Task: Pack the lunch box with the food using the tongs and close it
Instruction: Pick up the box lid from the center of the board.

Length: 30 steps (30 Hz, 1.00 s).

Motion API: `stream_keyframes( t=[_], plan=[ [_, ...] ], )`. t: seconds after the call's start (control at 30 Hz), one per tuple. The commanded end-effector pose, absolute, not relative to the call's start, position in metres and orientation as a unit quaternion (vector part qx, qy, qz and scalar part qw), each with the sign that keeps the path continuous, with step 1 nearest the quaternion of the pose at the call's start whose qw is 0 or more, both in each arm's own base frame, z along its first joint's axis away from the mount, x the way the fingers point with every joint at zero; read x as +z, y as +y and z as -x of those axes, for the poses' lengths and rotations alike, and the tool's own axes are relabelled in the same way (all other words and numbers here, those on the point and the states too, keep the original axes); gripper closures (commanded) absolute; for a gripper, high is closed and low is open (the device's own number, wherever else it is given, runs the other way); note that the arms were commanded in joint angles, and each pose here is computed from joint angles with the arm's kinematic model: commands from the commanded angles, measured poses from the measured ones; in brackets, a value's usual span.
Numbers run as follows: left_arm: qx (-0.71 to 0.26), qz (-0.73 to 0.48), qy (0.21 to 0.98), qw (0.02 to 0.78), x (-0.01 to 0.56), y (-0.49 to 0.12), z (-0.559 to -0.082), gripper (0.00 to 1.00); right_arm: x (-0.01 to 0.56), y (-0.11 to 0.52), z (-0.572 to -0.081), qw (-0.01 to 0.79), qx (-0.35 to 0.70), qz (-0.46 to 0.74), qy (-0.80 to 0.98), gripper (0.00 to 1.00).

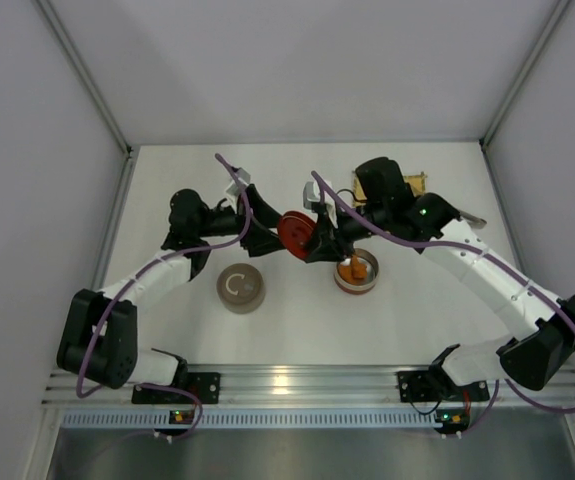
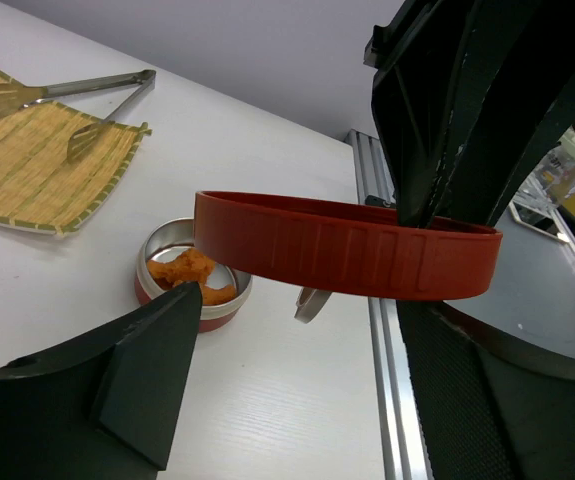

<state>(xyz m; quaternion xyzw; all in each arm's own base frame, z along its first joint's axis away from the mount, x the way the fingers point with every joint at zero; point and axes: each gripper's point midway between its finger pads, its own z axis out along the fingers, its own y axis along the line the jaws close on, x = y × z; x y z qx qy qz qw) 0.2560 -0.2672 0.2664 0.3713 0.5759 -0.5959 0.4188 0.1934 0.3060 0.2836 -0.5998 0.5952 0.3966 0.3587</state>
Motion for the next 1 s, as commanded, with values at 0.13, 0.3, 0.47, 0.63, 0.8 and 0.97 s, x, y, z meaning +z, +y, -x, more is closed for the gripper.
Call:
stream_keyframes(
  t=[0.13,0.3,0.47,0.63,0.8,0.97],
  plan=[
    [-0.609,-0.413,0.522,0.432,0.295,-0.284,-0.242,0.34,0.318,0.312,-0.188,0.385,0.418,0.603,0.560,1.00],
    [-0.609,-0.403,0.537,0.423,0.289,-0.286,-0.246,0.45,0.320,0.312,-0.186,0.385,0.421,0.602,0.559,1.00],
    [-0.610,-0.388,0.549,0.419,0.290,-0.287,-0.251,0.60,0.316,0.310,-0.185,0.382,0.420,0.602,0.561,1.00],
    [-0.616,-0.366,0.585,0.381,0.293,-0.289,-0.257,1.00,0.301,0.300,-0.198,0.395,0.385,0.594,0.585,0.99],
    [-0.602,-0.299,0.687,0.276,0.271,-0.286,-0.259,1.00,0.289,0.273,-0.238,0.424,0.362,0.520,0.647,0.38],
    [-0.563,-0.251,0.747,0.250,0.261,-0.277,-0.258,1.00,0.291,0.249,-0.251,0.454,0.346,0.466,0.676,0.13]
  ],
)
